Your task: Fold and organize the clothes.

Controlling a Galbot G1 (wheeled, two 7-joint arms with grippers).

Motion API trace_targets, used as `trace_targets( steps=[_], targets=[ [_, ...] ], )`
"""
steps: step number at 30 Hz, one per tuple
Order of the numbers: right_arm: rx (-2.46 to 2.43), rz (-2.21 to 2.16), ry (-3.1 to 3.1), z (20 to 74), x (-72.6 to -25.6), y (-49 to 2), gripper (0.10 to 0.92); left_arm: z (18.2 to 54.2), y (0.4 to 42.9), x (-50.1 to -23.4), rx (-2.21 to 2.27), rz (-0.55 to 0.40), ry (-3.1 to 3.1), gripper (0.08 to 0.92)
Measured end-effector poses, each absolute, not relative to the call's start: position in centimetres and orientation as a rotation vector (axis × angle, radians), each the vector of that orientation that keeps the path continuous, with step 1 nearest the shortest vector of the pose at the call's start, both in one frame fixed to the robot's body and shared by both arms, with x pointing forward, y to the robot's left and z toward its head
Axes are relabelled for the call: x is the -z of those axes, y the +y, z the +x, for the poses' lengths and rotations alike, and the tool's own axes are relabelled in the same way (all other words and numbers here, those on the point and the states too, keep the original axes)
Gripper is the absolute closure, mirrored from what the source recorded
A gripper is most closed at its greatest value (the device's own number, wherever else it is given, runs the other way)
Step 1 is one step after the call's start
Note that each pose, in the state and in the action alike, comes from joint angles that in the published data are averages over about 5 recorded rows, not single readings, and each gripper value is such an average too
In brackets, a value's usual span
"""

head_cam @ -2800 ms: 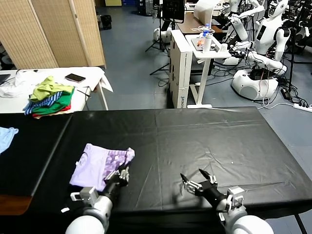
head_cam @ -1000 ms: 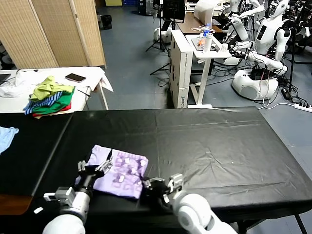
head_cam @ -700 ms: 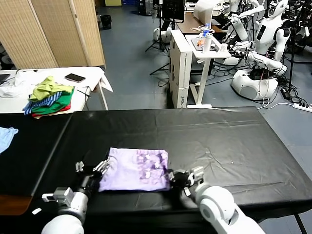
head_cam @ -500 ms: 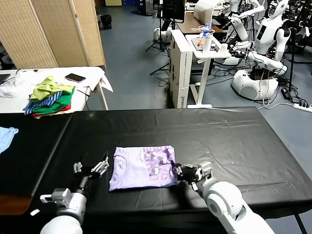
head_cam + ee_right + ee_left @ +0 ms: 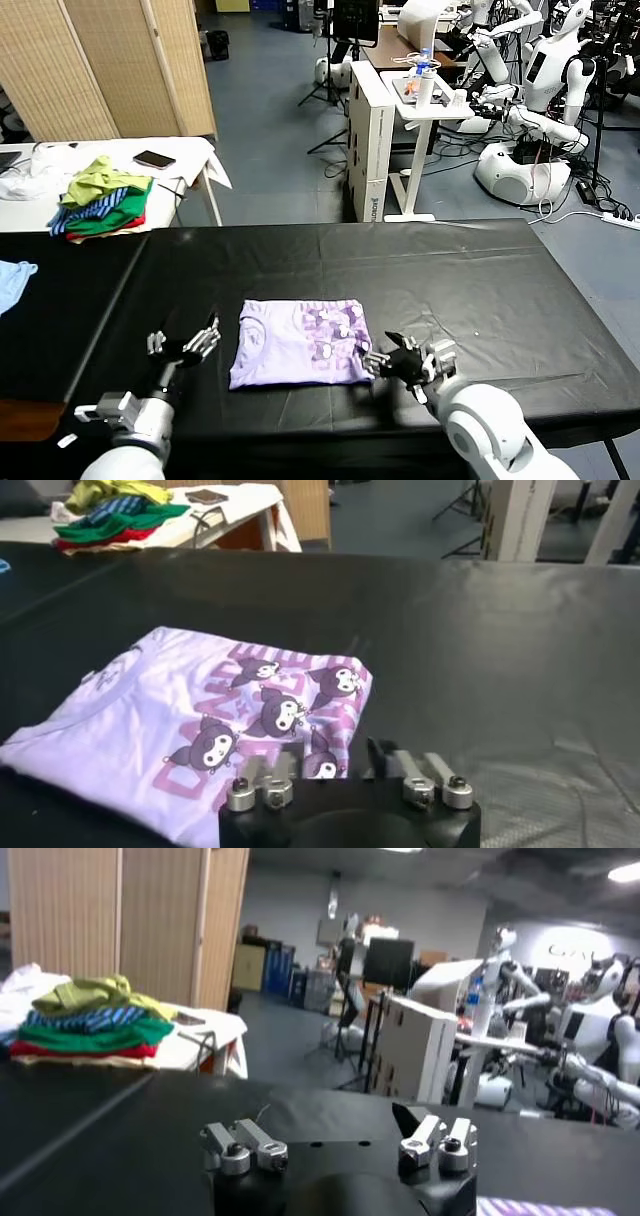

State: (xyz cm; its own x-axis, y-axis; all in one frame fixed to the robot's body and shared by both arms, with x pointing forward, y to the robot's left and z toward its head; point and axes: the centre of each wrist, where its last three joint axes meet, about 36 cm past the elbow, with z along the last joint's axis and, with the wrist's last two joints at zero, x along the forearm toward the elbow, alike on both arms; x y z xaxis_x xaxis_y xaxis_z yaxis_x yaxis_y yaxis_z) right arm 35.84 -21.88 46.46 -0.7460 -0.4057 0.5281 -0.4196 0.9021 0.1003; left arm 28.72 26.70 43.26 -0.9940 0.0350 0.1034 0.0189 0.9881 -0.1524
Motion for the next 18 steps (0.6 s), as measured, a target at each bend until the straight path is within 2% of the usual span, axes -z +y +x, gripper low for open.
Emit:
trace_targets(
  steps=[3,18],
  targets=[
    [-0.027,0.588,-2.566,34.8,-46.8,-22.4,0.120,28.4,26.5,-43.4,-0.223,-0.037,-3.014,0.092],
    [-0.109,0.406,-2.938,26.9,-45.9,-26.3,0.115,25.3,27.1,-44.3,-0.156,0.061,-2.912,0.092]
  ],
)
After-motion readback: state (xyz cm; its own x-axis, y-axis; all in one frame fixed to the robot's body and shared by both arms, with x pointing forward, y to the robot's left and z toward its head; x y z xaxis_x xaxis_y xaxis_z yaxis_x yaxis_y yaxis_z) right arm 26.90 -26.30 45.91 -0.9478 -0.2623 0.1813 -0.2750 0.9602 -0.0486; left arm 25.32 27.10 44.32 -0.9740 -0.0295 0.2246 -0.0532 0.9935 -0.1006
